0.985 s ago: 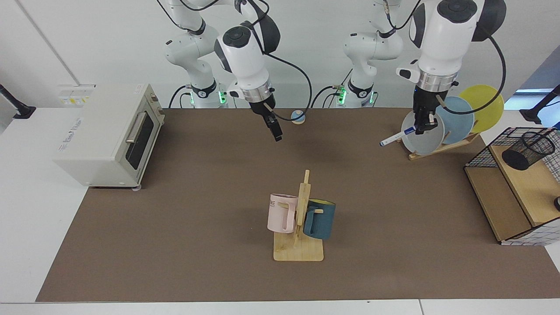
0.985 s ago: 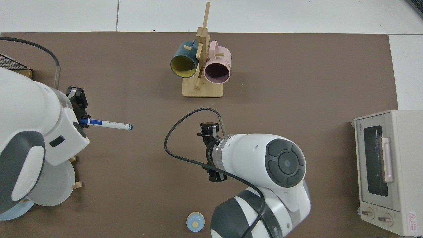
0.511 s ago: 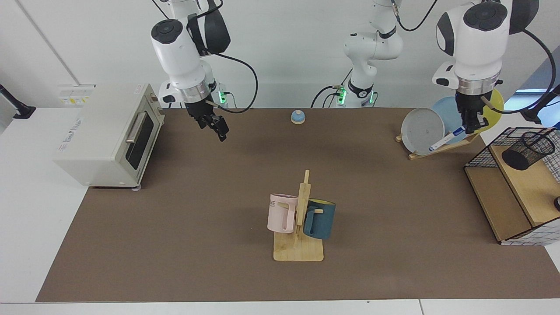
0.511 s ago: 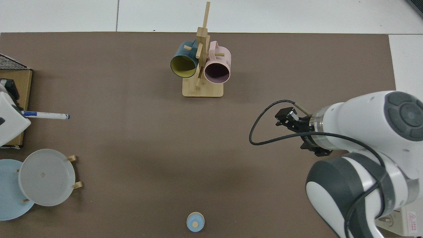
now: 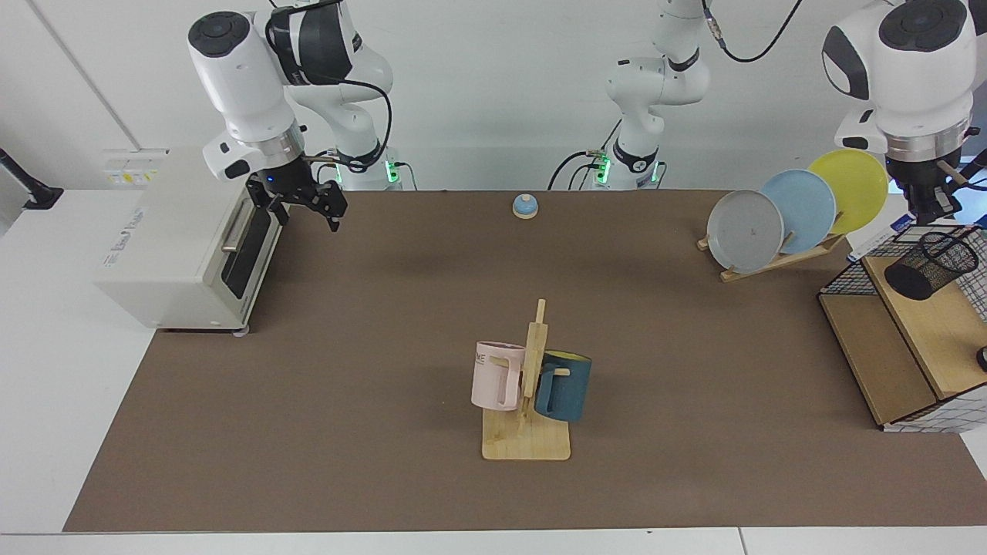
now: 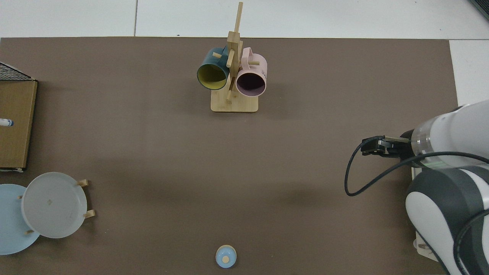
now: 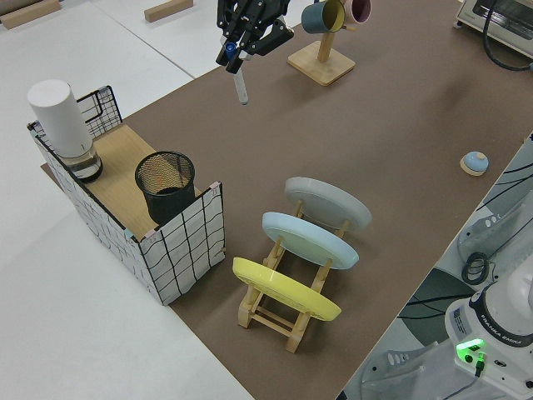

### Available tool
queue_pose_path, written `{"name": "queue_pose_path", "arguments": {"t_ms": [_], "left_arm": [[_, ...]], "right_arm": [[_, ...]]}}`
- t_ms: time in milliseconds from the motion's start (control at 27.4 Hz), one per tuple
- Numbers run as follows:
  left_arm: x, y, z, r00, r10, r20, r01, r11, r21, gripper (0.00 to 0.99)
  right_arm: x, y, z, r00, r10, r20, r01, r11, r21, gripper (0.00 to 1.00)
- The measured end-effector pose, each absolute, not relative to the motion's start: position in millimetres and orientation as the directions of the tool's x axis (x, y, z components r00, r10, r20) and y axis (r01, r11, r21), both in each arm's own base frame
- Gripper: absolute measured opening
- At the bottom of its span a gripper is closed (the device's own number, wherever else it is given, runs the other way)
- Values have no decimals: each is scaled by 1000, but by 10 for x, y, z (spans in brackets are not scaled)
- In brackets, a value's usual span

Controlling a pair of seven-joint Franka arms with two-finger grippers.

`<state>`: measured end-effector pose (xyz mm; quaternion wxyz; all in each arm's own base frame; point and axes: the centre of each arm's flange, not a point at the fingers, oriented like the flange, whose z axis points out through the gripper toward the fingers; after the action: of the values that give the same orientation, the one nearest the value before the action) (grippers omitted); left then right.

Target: Put markers into pen holder

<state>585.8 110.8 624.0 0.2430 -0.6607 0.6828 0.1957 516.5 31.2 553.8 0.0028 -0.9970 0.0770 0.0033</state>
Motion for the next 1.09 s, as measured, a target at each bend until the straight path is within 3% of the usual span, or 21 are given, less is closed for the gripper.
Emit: {"name": "queue_pose_path", "arguments": {"t_ms": [219, 693, 912, 1095], "left_arm": [[5853, 1476, 6274, 32, -772, -635, -998, 15, -68, 181], [5887, 1874, 6496, 68, -656, -752, -996, -2, -88, 181], [5866, 2154, 6457, 95, -641, -762, -995, -51, -82, 181], [5935, 2307, 6213, 82, -634, -769, -996, -80, -40, 181]], "right_arm": [[5128, 54, 5835, 990, -136, -24, -136, -991, -3, 1000], [5217, 49, 6007, 988, -140, -63, -139, -990, 9, 1000], [5218, 59, 6016, 988, -138, -66, -138, -990, 10, 1000], [5219, 64, 6022, 988, -137, -65, -137, -991, 9, 1000]]}}
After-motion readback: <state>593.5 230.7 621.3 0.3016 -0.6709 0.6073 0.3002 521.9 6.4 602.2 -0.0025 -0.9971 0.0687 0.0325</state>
